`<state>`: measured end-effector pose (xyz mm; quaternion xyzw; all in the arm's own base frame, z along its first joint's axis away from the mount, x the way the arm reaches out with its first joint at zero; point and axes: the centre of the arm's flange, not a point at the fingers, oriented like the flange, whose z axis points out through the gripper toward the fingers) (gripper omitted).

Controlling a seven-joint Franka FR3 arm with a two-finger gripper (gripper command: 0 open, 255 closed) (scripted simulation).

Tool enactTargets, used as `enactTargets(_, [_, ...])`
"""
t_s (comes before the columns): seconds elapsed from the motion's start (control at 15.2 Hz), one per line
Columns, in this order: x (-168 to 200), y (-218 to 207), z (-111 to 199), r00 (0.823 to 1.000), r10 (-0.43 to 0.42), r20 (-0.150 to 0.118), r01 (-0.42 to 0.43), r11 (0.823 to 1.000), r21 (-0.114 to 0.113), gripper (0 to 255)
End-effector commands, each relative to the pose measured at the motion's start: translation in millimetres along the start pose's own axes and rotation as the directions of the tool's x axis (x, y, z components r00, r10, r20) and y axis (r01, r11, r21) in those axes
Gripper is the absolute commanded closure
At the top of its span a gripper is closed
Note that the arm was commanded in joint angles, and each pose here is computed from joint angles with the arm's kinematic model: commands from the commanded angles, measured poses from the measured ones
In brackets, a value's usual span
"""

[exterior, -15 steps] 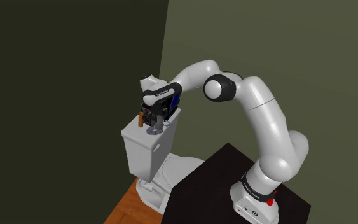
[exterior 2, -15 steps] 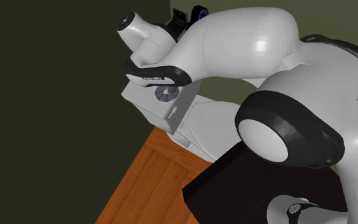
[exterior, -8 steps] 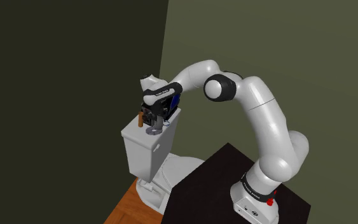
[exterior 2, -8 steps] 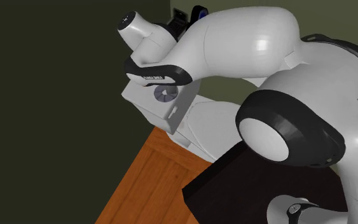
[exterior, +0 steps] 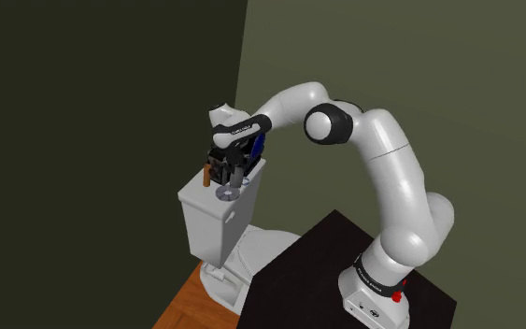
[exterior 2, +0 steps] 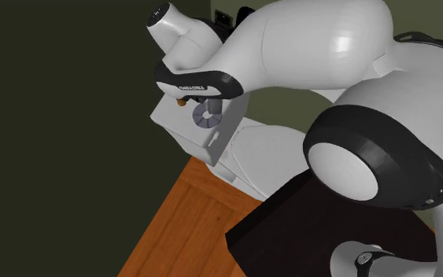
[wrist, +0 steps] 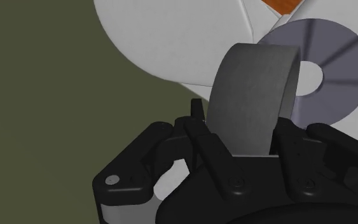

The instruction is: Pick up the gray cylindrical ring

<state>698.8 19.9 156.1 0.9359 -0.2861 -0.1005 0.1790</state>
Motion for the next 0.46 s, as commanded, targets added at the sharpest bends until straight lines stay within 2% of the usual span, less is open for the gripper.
enactTargets(0.0, [-0.9,4.4,-8.8,1.0,0.0,0.0,0.0,1.0,0.0,255])
enactTargets(0.4, [-2.8,13.0,-28.9,1.0,0.0,0.0,0.0,1.0,0.0,255])
